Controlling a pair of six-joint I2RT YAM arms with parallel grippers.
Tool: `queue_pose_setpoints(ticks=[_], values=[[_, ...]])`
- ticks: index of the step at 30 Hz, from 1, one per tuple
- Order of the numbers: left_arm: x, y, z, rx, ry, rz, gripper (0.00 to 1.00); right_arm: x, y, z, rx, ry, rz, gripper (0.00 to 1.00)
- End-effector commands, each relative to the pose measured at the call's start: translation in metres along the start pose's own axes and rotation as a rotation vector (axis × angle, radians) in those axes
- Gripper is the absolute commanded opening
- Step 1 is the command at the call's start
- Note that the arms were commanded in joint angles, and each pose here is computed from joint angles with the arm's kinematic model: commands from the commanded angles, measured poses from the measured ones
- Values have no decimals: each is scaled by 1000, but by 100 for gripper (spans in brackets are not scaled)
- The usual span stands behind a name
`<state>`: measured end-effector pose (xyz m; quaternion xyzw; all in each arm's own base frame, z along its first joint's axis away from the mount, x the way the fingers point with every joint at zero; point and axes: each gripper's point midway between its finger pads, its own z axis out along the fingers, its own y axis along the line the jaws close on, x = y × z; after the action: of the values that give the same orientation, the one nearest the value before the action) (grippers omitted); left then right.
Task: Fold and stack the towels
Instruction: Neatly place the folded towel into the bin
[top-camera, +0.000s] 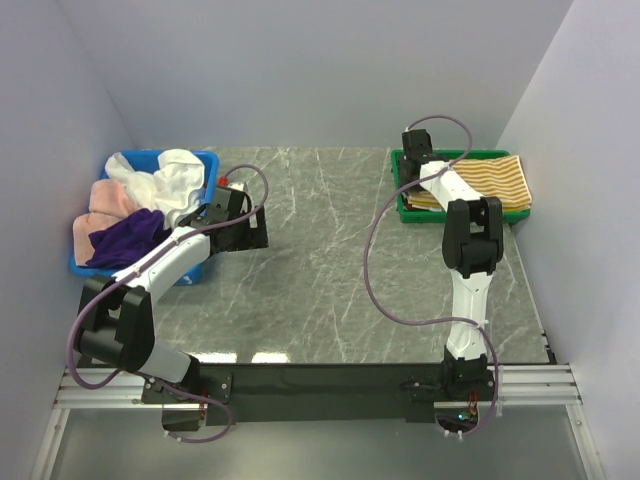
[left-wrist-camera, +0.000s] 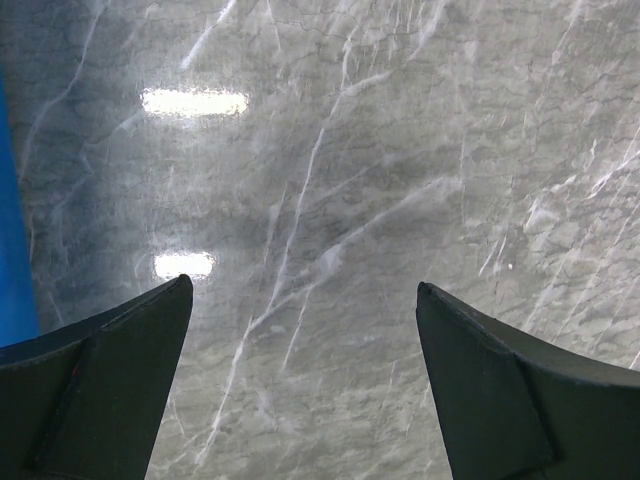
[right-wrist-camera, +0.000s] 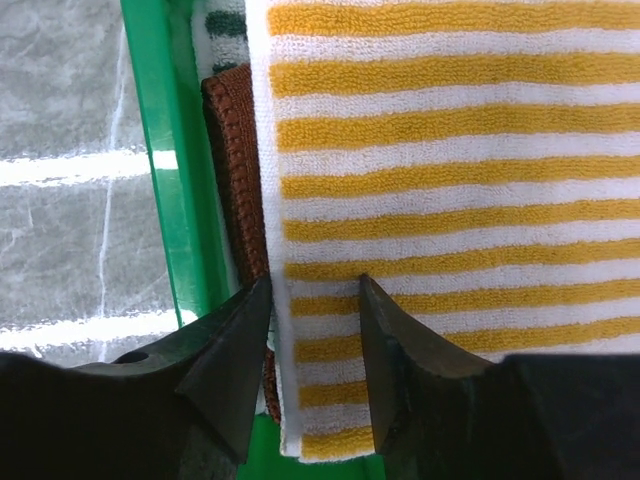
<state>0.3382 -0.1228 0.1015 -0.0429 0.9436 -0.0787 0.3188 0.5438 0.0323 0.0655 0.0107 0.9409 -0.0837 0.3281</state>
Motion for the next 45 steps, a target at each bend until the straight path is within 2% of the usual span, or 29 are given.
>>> queue_pose_setpoints(ticks=[1, 5, 11, 19, 33, 35, 37, 38, 41, 45], values=[[-9, -5, -7, 26, -30, 9, 99, -6, -10, -1, 61, -8, -10, 45], [-9, -6, -6, 28, -27, 7, 99, -7, -14, -4, 85, -28, -9, 34], [-8, -6, -5, 29, -24, 8, 99, -8, -12, -3, 69, -28, -11, 24], [-8, -7, -5, 33, -22, 9, 99, -1, 5, -2, 6, 3, -40, 40], [-7, -6, -6, 32, -20, 11, 99, 10, 15, 3, -14, 52, -111, 45], [-8, -6, -6, 33, -22, 11, 99, 14, 15, 6, -9, 59, -113, 35], [-8, -6, -6, 33, -22, 9, 99, 15, 20, 7, -36, 58, -107, 16], [-7, -6, -6, 31, -21, 9, 99, 15, 23, 5, -51, 54, -104, 12], [-7, -6, -6, 32, -20, 9, 99, 9, 32, -3, -97, 21, -100, 4], [-7, -6, -6, 32, -20, 11, 99, 0, 41, -15, -151, -12, -98, 1]])
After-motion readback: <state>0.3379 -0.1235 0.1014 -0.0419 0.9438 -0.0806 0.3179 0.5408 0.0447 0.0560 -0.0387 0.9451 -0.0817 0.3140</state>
